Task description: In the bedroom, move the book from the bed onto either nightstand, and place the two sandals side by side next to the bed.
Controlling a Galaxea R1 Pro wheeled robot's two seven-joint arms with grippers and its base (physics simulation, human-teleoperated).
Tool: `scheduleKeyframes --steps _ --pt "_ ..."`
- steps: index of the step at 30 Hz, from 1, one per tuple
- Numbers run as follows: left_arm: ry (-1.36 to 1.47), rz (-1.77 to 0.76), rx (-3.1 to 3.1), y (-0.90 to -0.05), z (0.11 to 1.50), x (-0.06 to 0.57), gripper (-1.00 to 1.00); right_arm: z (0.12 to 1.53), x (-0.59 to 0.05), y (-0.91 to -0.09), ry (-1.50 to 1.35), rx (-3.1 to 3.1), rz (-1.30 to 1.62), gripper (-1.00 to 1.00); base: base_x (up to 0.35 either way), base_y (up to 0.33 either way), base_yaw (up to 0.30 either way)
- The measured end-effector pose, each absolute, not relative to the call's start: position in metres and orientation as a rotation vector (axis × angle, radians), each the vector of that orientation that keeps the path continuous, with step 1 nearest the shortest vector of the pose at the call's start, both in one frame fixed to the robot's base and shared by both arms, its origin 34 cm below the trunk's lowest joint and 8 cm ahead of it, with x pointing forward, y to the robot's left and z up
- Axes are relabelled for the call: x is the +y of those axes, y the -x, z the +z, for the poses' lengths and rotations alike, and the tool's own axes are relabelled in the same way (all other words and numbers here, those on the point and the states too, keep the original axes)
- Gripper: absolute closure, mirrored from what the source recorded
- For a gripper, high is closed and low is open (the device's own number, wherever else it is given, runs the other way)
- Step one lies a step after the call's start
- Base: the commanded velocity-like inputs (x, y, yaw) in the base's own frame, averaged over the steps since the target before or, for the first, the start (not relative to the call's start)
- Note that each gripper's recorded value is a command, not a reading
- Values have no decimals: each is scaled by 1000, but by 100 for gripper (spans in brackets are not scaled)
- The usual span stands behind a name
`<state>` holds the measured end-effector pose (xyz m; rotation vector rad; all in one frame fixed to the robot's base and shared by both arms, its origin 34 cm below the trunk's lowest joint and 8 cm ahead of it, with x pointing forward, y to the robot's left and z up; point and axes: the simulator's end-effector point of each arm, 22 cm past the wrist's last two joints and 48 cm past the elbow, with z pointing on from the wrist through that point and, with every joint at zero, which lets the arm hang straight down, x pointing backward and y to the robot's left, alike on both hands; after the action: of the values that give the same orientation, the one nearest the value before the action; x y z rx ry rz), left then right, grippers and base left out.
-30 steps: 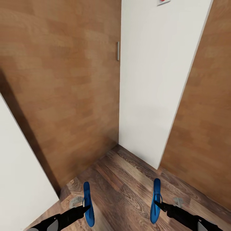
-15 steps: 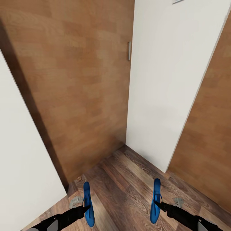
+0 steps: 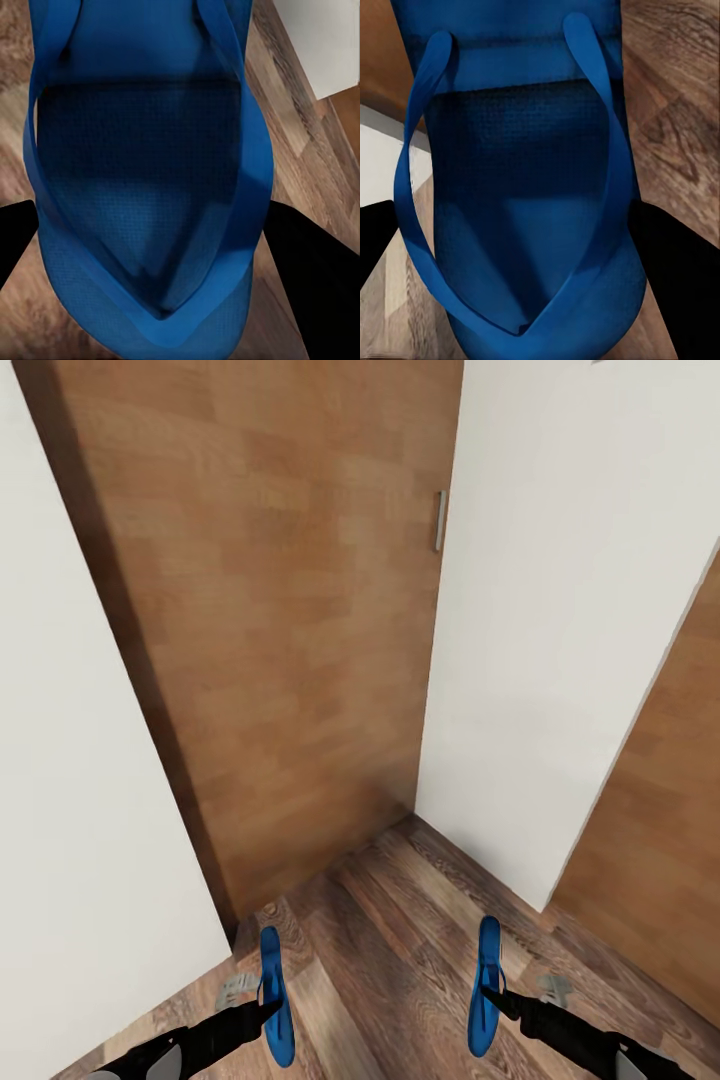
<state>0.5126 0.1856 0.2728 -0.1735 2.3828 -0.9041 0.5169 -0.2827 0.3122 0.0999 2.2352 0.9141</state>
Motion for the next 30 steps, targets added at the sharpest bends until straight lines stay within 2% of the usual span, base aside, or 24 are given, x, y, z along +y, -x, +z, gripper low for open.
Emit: scheduleKeyframes --steps 4,14,20,30 --pt "175 -904 2382 -513 273 186 100 312 -283 -517 -100 2234 915 100 -74 0 19" --pt "173 -904 2384 -512 272 185 100 312 -282 -517 -98 2235 915 100 -287 0 2" --pt "174 -904 2383 -513 273 186 100 312 -283 -517 -99 2235 915 100 -64 0 13" --pt "174 -904 2383 -513 273 186 100 312 -283 -517 -99 2235 915 100 -3 0 214"
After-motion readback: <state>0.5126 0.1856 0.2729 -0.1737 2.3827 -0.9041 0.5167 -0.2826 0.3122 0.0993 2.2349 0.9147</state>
